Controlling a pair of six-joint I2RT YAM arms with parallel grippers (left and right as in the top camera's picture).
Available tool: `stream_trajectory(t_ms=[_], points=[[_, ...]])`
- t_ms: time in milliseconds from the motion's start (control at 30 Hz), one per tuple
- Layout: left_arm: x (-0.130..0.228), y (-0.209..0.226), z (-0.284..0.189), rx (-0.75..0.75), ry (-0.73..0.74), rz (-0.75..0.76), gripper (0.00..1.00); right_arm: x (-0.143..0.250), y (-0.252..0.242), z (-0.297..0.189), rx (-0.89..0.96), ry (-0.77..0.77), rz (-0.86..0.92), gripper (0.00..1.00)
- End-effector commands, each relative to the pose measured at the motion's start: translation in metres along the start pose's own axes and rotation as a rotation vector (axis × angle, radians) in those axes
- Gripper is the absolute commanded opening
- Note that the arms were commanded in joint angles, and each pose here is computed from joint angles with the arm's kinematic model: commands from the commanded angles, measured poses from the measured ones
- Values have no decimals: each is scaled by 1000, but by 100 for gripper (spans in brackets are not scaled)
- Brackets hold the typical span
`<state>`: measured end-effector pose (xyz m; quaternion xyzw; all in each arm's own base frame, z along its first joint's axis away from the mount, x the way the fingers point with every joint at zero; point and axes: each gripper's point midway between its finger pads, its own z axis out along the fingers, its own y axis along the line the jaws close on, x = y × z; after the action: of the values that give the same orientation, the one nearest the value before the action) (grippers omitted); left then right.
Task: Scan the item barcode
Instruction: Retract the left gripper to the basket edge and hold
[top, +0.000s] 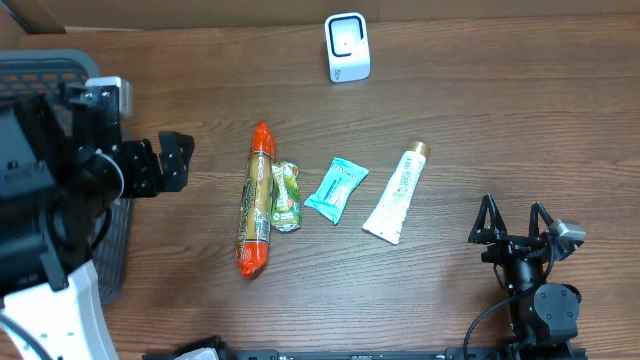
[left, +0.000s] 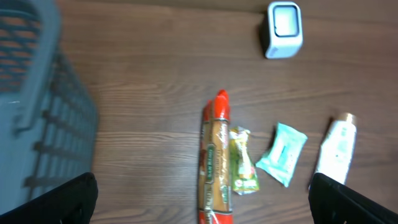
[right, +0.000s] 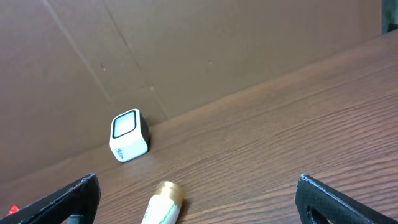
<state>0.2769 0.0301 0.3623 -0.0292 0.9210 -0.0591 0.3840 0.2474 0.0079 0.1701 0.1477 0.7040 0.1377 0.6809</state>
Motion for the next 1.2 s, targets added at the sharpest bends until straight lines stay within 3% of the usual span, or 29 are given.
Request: stream_trajectory(t_ms=[0, 367, 533, 1167], points=[[-3, 11, -8, -80, -24, -29, 99, 3, -2, 0, 6, 2, 5, 100], [-1, 22, 18, -92, 54, -43, 100, 3, -2, 0, 6, 2, 5, 100], [5, 61, 31, -282, 134, -6, 100, 3, -2, 0, 6, 2, 5, 100], [7, 65, 49, -275, 183, -1, 100, 3, -2, 0, 6, 2, 5, 100]])
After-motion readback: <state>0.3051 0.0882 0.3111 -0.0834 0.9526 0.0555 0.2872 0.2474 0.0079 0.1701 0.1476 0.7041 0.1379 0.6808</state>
